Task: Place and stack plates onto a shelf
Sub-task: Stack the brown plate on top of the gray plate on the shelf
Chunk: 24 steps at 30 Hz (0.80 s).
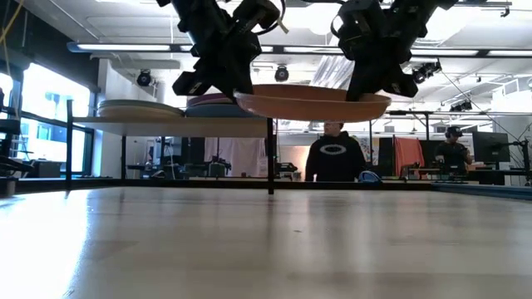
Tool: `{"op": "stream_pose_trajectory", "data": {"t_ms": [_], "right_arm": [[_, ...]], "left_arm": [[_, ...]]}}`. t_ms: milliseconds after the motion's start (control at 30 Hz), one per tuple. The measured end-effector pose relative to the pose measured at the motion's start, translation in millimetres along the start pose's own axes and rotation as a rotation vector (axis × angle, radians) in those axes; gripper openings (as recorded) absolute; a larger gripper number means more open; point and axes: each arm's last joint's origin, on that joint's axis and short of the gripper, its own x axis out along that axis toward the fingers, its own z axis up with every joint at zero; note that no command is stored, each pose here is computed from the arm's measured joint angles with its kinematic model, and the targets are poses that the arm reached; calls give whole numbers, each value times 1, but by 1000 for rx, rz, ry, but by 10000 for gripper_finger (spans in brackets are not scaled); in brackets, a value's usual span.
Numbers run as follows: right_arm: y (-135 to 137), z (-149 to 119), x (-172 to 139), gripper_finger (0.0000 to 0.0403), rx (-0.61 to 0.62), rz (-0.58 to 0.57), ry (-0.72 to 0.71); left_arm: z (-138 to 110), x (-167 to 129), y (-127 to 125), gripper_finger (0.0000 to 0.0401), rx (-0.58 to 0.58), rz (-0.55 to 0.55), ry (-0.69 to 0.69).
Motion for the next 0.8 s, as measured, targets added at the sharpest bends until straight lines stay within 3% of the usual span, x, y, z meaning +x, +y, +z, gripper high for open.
{"op": "stream_pose_trajectory", "data": {"t_ms": [267,600,800], "right_arm": [[1,0,0,13,-27,16,10],[6,5,0,117,-29,74,-38],[1,10,-14,145,-28,128,-46]], "left_arm": [[0,0,0,15,0,3,5],[-3,-7,3,15,24,-1,48],[-8,-27,14,14,26,63,118]]}}
